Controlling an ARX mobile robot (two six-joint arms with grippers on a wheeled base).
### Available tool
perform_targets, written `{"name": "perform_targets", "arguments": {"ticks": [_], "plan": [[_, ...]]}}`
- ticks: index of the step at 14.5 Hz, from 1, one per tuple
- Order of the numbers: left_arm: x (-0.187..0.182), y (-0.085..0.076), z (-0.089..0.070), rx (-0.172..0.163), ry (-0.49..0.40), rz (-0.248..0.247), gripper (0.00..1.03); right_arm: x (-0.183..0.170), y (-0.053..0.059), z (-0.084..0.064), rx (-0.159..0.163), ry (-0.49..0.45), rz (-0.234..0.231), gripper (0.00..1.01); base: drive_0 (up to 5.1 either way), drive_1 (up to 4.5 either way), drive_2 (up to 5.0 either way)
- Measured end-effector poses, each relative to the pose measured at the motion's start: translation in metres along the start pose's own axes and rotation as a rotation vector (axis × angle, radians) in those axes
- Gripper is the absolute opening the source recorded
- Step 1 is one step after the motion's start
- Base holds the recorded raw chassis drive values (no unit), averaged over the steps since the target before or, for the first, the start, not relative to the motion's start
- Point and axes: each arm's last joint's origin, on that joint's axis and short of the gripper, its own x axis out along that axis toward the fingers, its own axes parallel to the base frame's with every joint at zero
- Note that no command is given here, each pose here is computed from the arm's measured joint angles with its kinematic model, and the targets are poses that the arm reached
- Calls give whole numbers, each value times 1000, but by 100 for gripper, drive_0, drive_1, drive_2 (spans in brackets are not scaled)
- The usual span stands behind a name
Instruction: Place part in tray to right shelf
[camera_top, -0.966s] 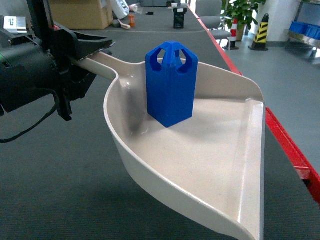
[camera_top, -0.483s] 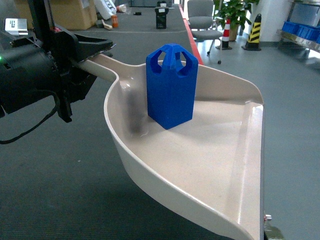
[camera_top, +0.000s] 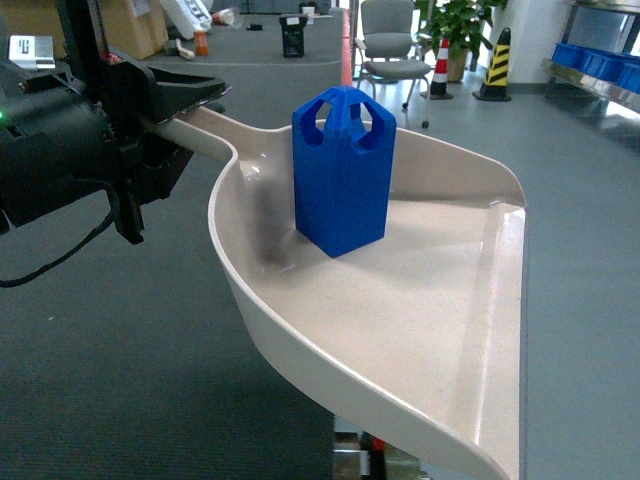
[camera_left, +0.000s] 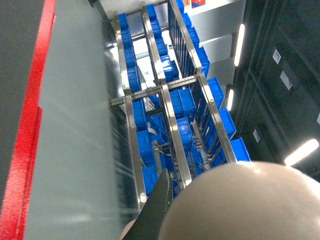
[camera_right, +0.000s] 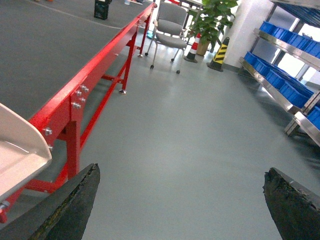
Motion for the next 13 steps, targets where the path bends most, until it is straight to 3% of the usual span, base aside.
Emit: {"name": "perform_targets", "arguments": {"ticks": [13], "plan": [[0, 0, -1, 0, 6, -2, 13, 0, 0, 0, 0, 0, 0, 98, 502, -244, -244]]}}
